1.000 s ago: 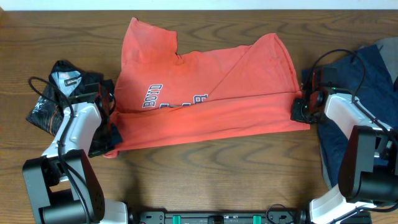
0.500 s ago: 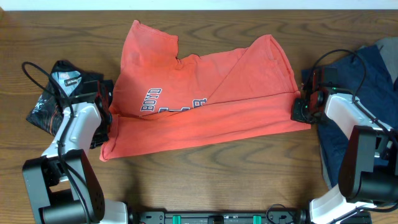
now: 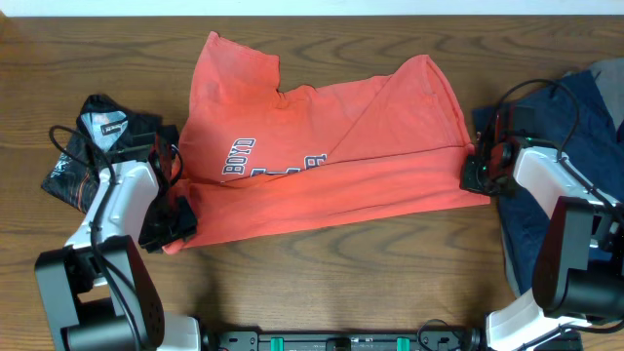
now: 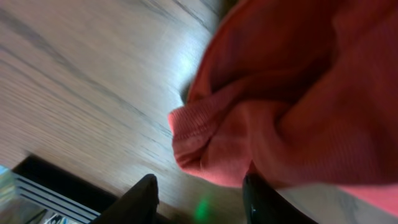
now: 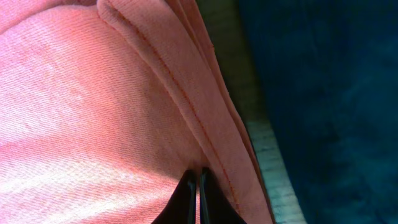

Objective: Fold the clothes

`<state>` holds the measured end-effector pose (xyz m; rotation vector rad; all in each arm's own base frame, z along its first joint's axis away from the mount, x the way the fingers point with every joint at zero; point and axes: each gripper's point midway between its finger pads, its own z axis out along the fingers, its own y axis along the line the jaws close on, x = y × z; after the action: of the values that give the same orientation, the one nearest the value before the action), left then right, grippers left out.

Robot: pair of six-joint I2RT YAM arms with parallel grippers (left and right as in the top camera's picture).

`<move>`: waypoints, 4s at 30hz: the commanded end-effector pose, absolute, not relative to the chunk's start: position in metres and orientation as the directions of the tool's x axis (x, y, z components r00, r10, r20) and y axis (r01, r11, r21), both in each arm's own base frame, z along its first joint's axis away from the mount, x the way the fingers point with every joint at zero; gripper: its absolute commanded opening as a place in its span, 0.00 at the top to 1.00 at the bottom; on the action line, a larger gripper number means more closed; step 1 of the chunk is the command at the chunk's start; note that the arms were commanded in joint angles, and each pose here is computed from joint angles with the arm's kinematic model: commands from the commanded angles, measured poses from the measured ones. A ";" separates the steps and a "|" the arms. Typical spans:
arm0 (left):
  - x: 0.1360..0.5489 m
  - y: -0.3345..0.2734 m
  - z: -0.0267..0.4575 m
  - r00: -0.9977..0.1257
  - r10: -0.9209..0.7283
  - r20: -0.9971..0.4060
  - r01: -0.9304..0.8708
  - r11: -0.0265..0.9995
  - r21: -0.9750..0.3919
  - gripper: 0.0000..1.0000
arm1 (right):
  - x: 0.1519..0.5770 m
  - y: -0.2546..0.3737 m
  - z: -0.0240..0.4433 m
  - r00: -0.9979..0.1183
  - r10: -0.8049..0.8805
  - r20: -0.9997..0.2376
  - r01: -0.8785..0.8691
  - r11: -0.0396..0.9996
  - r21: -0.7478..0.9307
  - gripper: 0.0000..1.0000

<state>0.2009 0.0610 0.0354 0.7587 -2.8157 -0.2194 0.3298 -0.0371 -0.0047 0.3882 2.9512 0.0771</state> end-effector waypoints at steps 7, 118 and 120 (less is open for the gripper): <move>0.203 0.064 0.039 -0.836 -0.537 0.110 -0.512 0.836 0.197 0.46 | 0.299 -0.052 -0.023 -0.948 0.314 -0.050 0.313 0.949 0.019 0.94; 0.251 -0.007 0.035 -0.941 -0.318 -0.115 -0.238 0.865 -0.441 0.82 | 0.278 -0.102 -0.023 -0.812 0.582 -0.032 0.583 0.812 -0.029 0.97; 0.250 -0.007 0.035 -0.941 -0.318 -0.113 -0.240 0.865 -0.441 0.81 | 0.278 -0.102 -0.023 -0.812 0.582 -0.032 0.583 0.812 -0.029 0.97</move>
<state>0.2525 -0.0038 0.0362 0.5082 -3.2223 0.6960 0.3017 -0.0867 -0.0051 0.8877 2.9155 0.0783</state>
